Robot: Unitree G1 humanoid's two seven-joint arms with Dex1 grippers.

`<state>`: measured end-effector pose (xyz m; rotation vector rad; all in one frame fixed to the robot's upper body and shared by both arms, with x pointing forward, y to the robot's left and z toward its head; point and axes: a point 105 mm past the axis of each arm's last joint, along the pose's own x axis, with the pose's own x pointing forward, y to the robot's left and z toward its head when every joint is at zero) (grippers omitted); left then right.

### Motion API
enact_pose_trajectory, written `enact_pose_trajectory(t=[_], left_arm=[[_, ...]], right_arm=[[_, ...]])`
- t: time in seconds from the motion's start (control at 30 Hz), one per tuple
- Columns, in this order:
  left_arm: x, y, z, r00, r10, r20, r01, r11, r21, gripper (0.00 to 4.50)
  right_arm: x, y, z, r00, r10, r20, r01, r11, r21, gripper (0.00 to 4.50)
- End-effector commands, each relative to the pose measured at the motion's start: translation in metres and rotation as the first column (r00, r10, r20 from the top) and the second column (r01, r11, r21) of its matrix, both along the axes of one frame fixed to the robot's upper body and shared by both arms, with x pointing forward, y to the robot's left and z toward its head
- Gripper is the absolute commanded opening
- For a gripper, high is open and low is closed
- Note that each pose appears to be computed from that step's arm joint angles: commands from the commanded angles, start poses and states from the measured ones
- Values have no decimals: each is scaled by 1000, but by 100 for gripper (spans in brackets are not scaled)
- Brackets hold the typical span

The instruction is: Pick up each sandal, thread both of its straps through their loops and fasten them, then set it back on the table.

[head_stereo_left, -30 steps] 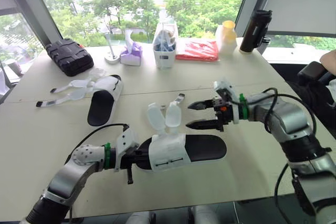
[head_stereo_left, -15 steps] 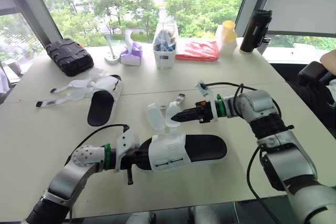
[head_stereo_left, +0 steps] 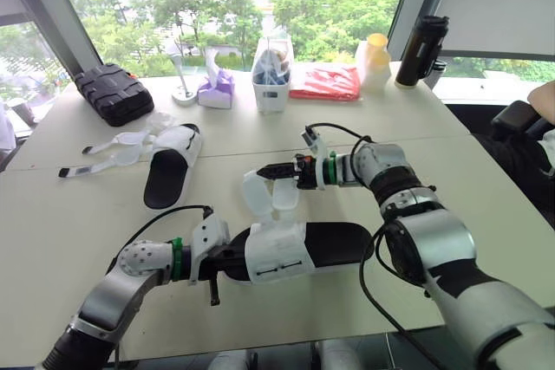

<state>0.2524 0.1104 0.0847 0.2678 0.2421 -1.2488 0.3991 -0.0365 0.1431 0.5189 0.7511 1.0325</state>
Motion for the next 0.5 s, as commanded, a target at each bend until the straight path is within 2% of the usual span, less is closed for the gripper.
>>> enact_pose_trajectory(t=[0.03,0.23,0.33,0.5], left_arm=[[-4,-2,-10,999,-4,-32,5,1000,24,5],[-5,-3,-10,999,-8,-33,9,1000,23,5],[-6,-4,-10,999,-10,-36,11,1000,20,0],[-7,-5,-10,999,-12,-34,13,1000,20,0]], right_arm=[[7,5,18,999,-12,53,10,999,36,450],[17,1,31,993,-68,101,62,996,56,450],[20,0,36,990,-81,118,74,995,62,365],[21,2,46,988,-83,132,70,992,103,100]])
